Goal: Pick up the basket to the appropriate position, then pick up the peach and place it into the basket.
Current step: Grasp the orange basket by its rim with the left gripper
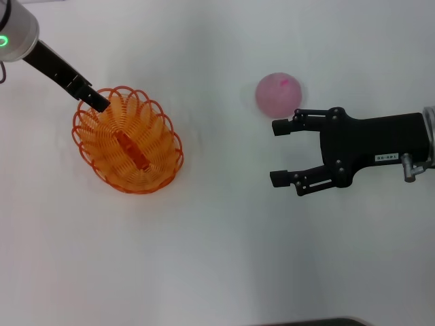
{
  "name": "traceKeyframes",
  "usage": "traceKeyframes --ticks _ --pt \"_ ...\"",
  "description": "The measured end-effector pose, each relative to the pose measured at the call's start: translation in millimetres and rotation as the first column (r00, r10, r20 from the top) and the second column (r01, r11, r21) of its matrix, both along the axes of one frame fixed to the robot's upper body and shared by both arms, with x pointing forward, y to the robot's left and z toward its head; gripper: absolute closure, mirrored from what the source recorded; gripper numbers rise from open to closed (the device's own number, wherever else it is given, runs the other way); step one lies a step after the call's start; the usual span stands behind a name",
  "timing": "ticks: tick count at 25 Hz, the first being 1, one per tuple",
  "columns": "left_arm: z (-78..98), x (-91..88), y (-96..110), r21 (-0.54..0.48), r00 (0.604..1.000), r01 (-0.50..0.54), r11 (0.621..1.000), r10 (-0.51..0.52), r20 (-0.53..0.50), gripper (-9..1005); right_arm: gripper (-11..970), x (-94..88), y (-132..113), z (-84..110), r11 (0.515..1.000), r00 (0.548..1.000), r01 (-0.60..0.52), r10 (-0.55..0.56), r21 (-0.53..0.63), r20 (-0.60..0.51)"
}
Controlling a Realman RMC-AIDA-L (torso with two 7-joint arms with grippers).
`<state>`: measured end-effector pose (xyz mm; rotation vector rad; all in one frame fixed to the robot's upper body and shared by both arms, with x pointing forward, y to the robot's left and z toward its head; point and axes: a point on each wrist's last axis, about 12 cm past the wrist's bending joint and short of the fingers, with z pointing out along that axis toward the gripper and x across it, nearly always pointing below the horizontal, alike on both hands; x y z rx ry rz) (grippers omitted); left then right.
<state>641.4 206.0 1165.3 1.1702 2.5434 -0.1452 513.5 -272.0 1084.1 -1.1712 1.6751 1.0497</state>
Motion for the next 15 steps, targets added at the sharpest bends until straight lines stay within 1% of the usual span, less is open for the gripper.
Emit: traceKeyframes --ticks 5,10,15 --pt "-7.0 1.2 1.3 0.002 1.000 -0.008 1.000 0.008 0.011 124 13 -0.1 0.1 -0.2 1.000 1.000 0.000 0.000 0.001 -0.001" --pt "-28.1 0.1 -1.9 0.016 1.000 -0.005 1.000 0.005 0.002 125 13 -1.5 1.8 -4.2 1.000 1.000 0.003 -0.003 0.007 -0.008" --pt "-33.6 -0.8 -4.1 0.020 1.000 -0.002 1.000 0.002 0.003 125 13 -0.9 2.0 -4.4 1.000 1.000 0.006 -0.006 0.006 -0.006"
